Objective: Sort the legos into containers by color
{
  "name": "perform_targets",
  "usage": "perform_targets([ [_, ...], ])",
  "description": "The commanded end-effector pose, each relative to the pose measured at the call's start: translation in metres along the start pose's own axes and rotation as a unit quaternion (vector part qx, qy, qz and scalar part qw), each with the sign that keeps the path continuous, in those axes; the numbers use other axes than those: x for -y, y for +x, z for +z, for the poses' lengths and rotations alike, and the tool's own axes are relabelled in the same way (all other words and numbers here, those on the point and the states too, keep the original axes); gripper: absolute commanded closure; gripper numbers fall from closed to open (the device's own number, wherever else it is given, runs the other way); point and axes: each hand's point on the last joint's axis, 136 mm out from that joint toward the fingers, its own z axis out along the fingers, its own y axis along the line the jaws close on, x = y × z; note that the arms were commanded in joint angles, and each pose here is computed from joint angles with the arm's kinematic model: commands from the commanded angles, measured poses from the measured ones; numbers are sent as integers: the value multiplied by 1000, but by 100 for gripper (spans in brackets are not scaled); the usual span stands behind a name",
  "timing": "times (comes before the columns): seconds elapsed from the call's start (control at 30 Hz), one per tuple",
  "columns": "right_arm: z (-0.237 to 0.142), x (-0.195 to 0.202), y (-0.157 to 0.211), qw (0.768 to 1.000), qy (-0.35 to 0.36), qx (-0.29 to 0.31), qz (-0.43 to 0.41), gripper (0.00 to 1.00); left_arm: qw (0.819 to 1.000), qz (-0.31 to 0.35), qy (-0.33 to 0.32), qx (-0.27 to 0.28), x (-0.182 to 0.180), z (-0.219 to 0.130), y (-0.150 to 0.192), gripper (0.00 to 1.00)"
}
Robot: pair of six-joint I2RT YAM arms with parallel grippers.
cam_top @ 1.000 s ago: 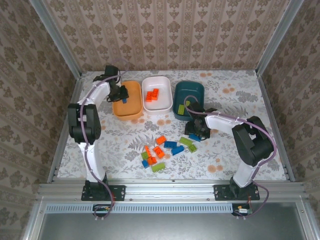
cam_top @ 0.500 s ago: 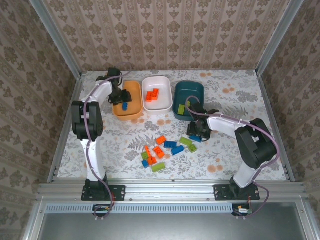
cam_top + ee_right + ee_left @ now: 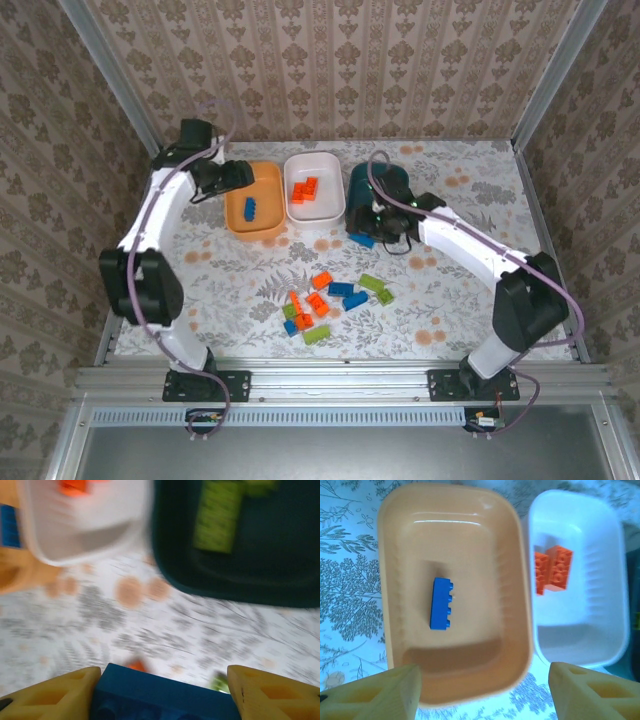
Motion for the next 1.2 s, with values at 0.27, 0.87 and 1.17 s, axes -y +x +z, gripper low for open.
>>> perform_targets([
  [0.27, 78, -152, -48, 984, -175, -20, -17, 43, 997, -15, 58, 40, 5, -78, 87, 28],
  [0.87, 177, -206, -93, 977, -211, 32, -7, 27, 998, -29, 57, -18, -8, -76, 201, 27],
  [1.17, 139, -217, -105, 973, -219, 54, -41, 20, 998, -28, 50, -4, -8, -83, 191, 24],
])
